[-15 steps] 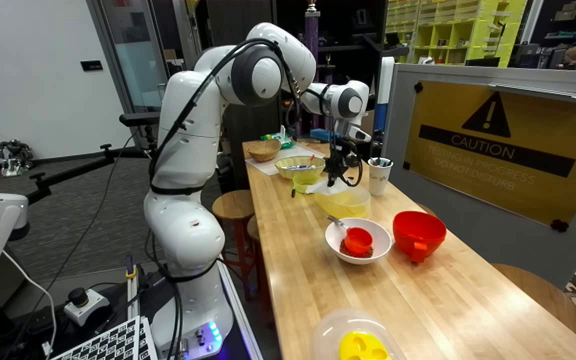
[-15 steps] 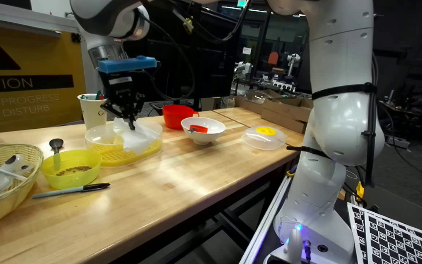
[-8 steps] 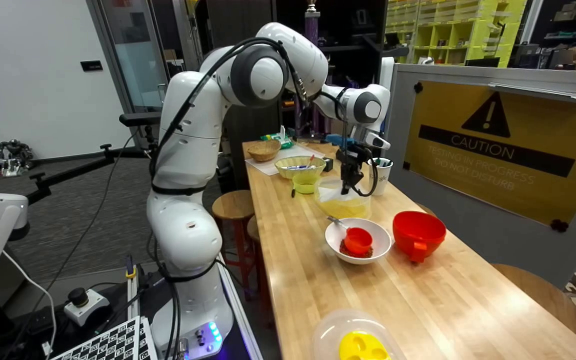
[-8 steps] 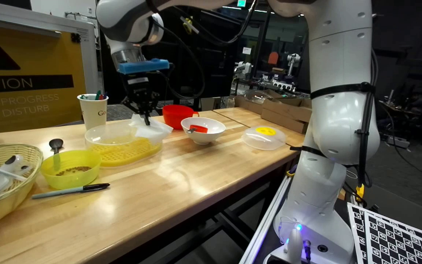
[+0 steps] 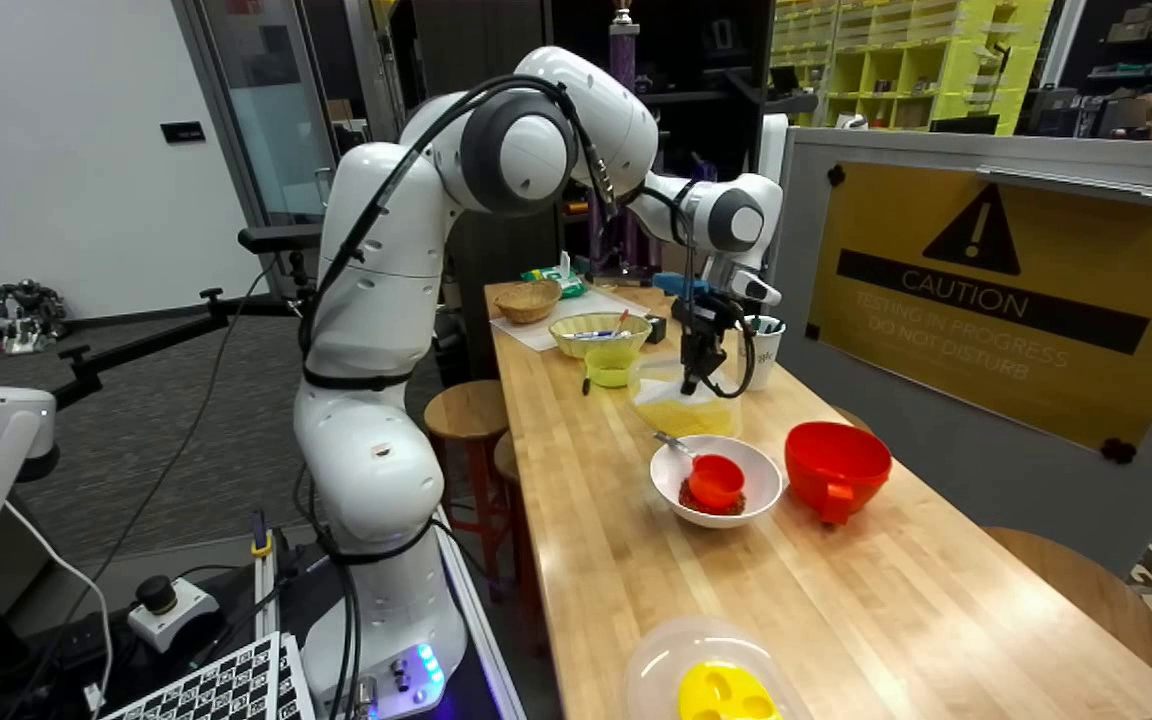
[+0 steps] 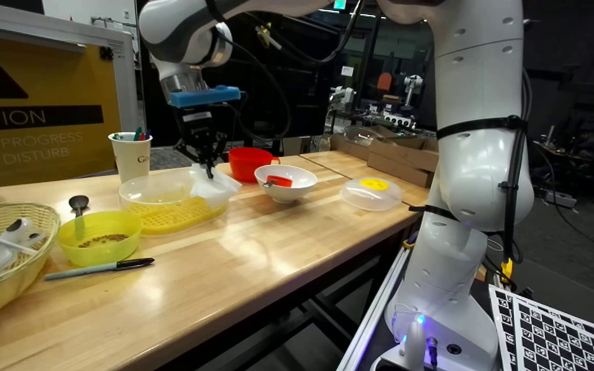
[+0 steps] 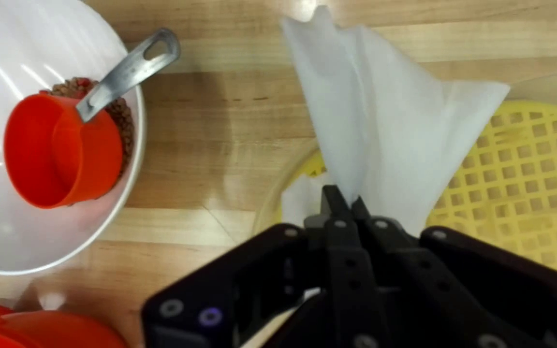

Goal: Use the white napkin to wipe the yellow container.

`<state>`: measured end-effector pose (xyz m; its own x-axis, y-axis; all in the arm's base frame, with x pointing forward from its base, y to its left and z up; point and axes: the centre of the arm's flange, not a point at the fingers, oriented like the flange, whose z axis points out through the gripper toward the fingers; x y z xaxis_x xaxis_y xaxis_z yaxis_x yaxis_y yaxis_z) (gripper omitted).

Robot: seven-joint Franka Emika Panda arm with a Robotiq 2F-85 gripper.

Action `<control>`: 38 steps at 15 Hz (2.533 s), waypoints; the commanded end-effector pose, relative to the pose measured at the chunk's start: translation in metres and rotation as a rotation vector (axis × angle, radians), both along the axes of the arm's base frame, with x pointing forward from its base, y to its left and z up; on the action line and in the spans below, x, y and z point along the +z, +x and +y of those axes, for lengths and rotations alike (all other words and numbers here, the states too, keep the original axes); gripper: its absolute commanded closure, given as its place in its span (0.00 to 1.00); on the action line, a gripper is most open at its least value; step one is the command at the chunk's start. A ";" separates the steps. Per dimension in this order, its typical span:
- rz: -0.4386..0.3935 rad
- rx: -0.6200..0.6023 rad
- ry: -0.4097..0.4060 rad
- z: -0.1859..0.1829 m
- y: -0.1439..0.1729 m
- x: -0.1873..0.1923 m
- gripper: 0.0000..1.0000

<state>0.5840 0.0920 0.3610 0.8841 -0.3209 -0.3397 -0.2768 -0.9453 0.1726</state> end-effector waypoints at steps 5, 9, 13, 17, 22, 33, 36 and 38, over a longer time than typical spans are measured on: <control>-0.027 0.174 -0.002 0.087 -0.031 0.012 1.00; -0.037 0.258 -0.009 0.122 -0.048 0.014 1.00; -0.059 0.309 -0.027 0.137 -0.056 0.018 1.00; -0.080 0.324 -0.032 0.137 -0.060 0.025 1.00; -0.098 0.327 -0.035 0.137 -0.061 0.030 1.00; -0.109 0.324 -0.043 0.135 -0.060 0.035 0.74; -0.110 0.323 -0.045 0.134 -0.059 0.035 0.63; -0.111 0.322 -0.045 0.133 -0.059 0.036 0.49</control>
<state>0.5344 0.2308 0.3897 0.9685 -0.0371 -0.2461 0.0110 -0.9814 0.1914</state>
